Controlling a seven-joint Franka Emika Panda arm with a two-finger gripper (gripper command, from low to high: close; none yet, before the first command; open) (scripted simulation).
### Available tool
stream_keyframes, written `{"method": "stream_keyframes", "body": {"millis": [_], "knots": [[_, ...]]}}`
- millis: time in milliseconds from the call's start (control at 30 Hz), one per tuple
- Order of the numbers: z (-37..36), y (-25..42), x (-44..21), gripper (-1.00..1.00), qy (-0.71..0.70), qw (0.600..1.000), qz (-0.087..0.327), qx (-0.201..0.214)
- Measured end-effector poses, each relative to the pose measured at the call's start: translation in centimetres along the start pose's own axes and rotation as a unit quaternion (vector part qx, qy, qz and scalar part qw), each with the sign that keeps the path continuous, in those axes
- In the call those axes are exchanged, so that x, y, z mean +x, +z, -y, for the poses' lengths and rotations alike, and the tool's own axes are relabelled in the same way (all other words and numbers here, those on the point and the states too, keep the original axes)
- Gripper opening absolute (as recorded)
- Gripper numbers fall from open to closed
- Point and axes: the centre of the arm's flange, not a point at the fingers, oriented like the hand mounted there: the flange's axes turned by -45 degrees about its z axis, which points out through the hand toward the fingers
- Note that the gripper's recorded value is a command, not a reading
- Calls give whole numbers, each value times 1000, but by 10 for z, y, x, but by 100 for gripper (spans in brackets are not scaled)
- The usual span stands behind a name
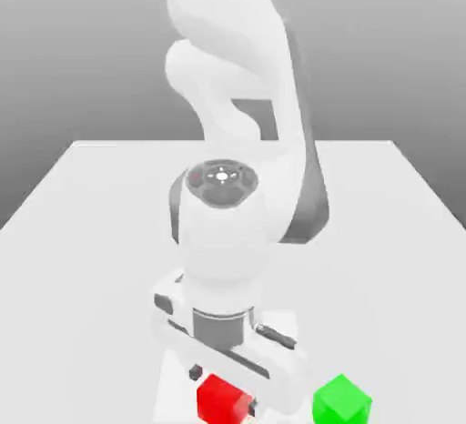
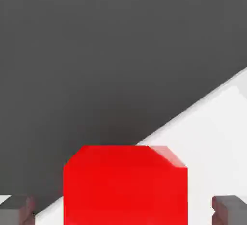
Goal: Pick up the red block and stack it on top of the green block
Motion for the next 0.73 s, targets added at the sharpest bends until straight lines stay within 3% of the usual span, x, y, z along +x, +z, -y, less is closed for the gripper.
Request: {"method": "stream_keyframes", "body": {"millis": [167, 300, 467, 600, 633, 733], "knots": [[0, 0, 0, -100, 0, 1000, 0, 0], [0, -45, 0, -100, 0, 1000, 0, 0], [91, -84, -58, -100, -139, 990, 0, 1], [119, -46, -79, -100, -182, 983, 0, 0], [119, -37, -81, 100, -184, 983, 0, 0], [119, -37, -81, 100, -184, 983, 0, 0]]}}
